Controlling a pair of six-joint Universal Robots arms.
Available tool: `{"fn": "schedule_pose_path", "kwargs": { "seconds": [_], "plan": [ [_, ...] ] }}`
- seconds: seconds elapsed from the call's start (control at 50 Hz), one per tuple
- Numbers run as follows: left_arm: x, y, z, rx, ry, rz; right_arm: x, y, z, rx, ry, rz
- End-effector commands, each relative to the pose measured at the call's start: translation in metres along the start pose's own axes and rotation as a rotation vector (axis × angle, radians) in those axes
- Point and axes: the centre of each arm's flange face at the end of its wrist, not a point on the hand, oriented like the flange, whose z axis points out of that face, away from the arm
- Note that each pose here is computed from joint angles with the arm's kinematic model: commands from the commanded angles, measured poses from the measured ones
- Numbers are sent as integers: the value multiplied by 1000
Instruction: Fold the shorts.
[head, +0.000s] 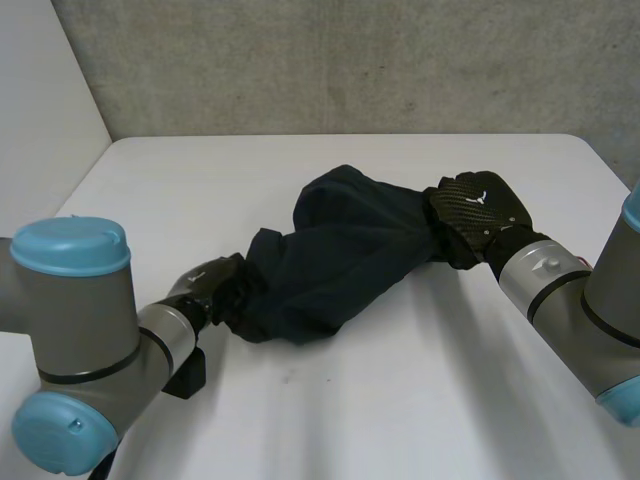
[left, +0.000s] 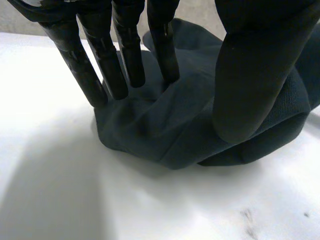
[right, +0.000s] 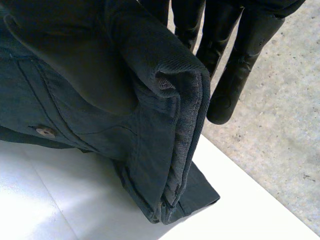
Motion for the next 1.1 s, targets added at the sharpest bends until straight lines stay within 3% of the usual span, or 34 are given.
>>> {"fn": "schedule_pose_path", "kwargs": {
  "seconds": [0.02, 0.22, 0.7, 1.04, 1.1],
  "plan": [
    [-1, 12, 12, -30, -15, 16, 0, -1, 0, 2, 2, 0],
    [13, 24, 15, -33, 4, 146, 2, -1, 1, 3, 9, 0],
    [14, 29, 6, -29, 12, 200, 24, -2, 7, 5, 70, 1],
    [19, 17, 42, 89, -5, 199, 26, -1, 7, 2, 75, 31],
    [18, 11, 46, 104, -30, 240, 28, -6, 8, 16, 78, 32]
  ]
}}
